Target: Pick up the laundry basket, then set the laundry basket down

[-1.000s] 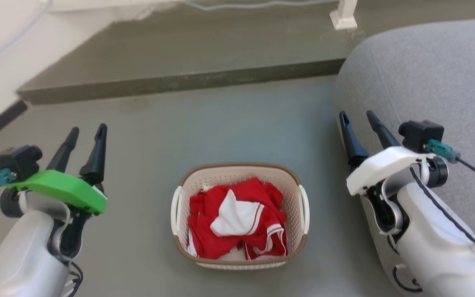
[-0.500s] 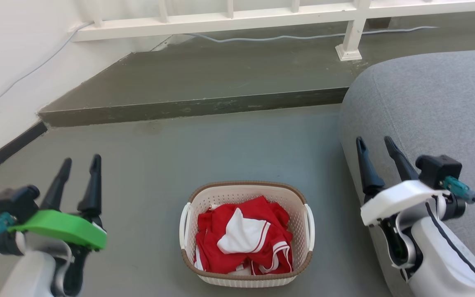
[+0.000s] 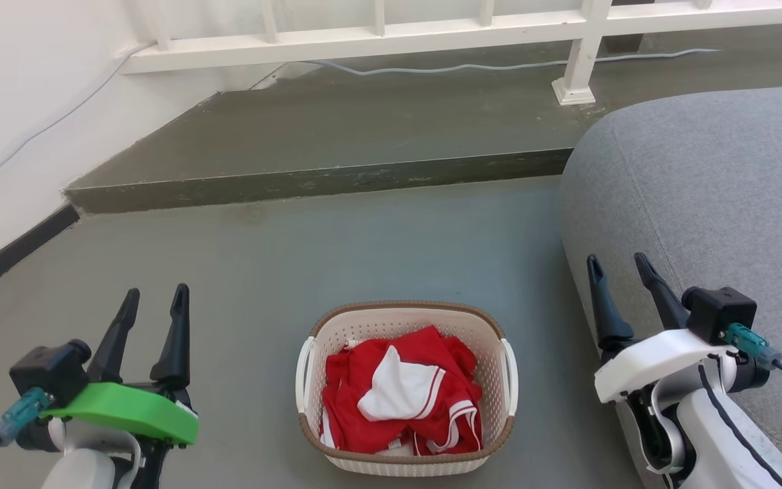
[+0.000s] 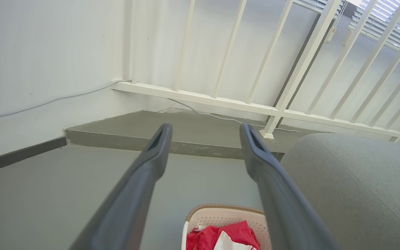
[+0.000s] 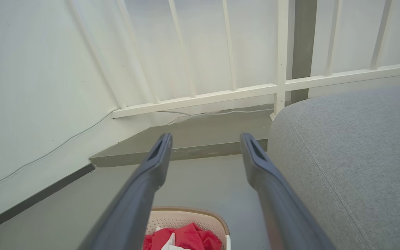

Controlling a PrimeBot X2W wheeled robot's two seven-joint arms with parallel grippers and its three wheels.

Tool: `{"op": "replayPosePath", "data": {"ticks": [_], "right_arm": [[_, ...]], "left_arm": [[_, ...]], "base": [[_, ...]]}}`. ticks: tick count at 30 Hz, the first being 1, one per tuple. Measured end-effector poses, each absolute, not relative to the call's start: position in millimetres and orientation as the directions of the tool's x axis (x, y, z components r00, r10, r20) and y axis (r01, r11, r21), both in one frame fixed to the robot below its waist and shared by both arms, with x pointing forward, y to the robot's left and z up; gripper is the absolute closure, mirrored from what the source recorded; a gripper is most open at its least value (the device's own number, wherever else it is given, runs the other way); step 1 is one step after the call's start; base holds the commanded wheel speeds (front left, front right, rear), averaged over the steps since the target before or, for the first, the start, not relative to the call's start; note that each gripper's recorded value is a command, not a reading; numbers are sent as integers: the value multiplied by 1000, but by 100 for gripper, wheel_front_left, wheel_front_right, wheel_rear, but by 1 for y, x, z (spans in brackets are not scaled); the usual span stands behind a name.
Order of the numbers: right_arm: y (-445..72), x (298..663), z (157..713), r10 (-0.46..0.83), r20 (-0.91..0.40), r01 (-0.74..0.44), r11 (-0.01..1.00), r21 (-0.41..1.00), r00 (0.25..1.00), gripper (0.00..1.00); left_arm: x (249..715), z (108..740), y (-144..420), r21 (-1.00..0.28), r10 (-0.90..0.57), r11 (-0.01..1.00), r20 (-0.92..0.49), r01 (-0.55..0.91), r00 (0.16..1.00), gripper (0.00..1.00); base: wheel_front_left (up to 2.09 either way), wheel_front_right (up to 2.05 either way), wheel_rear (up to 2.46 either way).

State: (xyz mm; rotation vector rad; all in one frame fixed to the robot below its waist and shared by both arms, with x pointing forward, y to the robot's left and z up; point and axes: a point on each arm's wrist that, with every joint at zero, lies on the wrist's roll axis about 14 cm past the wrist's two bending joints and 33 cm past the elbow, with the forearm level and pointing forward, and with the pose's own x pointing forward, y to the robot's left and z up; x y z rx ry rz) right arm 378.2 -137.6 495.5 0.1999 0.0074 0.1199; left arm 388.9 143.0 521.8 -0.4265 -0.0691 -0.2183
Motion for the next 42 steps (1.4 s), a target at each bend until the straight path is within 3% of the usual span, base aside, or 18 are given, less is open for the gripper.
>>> {"op": "replayPosePath", "data": {"ticks": [42], "right_arm": [[-143,369,492,86,6,-86,981,174,996,0]], "left_arm": [[377,508,137,-352,-192,912,90,211,977,0]], "base": [[0,0,0]]}}
